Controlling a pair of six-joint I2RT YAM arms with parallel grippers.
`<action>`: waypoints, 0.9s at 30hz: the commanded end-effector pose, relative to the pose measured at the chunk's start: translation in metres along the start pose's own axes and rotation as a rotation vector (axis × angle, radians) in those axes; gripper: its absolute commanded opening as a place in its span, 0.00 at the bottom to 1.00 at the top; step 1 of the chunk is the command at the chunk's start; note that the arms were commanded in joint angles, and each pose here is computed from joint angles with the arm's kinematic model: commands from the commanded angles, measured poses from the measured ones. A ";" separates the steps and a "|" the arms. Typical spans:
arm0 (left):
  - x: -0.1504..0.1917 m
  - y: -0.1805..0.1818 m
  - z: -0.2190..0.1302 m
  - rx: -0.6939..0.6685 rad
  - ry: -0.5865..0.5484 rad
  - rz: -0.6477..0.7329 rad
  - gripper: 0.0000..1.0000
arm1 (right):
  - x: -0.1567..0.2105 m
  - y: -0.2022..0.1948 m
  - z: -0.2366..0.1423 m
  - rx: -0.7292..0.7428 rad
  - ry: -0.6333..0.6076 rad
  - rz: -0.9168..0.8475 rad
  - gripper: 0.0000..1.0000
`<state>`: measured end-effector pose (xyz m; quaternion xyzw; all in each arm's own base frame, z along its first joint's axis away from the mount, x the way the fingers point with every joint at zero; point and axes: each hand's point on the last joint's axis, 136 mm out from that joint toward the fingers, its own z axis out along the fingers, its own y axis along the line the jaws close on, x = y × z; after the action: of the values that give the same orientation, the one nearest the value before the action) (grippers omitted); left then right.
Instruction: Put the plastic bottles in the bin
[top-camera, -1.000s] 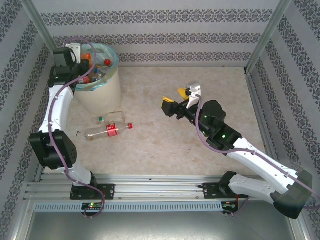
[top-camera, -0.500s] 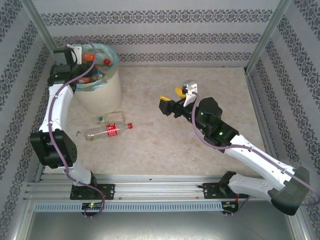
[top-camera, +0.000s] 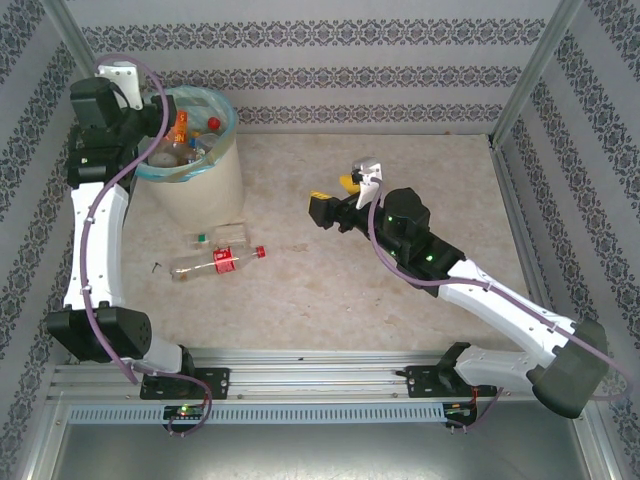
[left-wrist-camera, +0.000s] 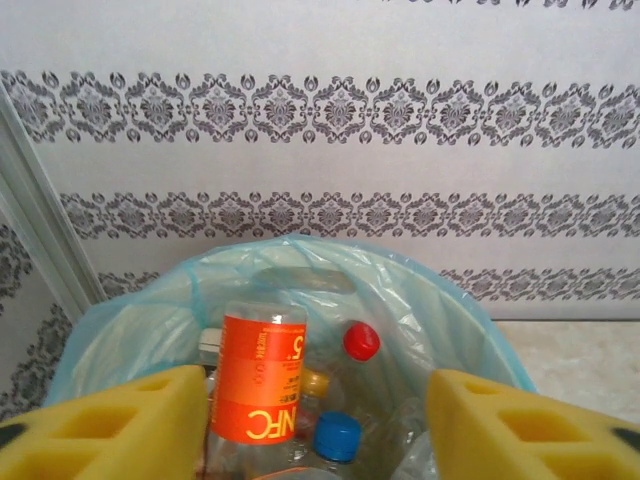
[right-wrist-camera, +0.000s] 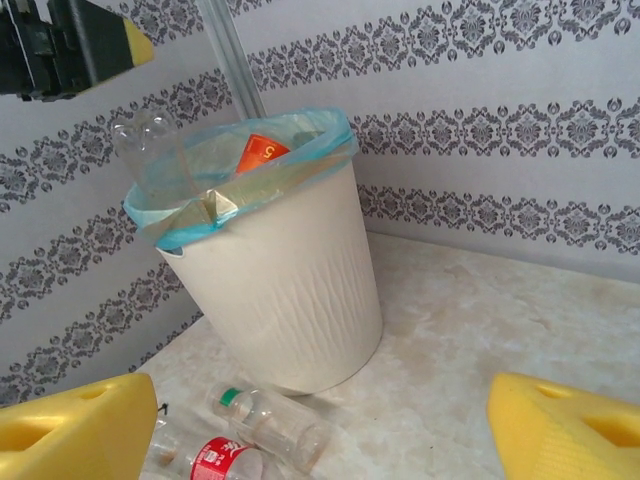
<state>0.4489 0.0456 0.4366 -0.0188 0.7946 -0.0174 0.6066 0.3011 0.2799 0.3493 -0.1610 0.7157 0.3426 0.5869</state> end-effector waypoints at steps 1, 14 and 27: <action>0.021 -0.002 0.010 0.005 0.061 -0.026 0.50 | -0.020 0.008 -0.001 -0.032 -0.049 0.010 0.86; 0.113 0.009 0.035 -0.090 0.247 0.026 0.25 | -0.011 0.007 0.004 -0.035 -0.024 0.018 0.86; 0.081 0.002 0.038 -0.058 0.199 0.005 0.43 | -0.007 0.007 0.016 -0.034 0.012 0.029 0.86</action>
<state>0.4626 0.0441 0.3396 -0.0286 0.8486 0.0075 0.5282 0.3083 0.2918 0.3396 -0.1668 0.7255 0.3471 0.5704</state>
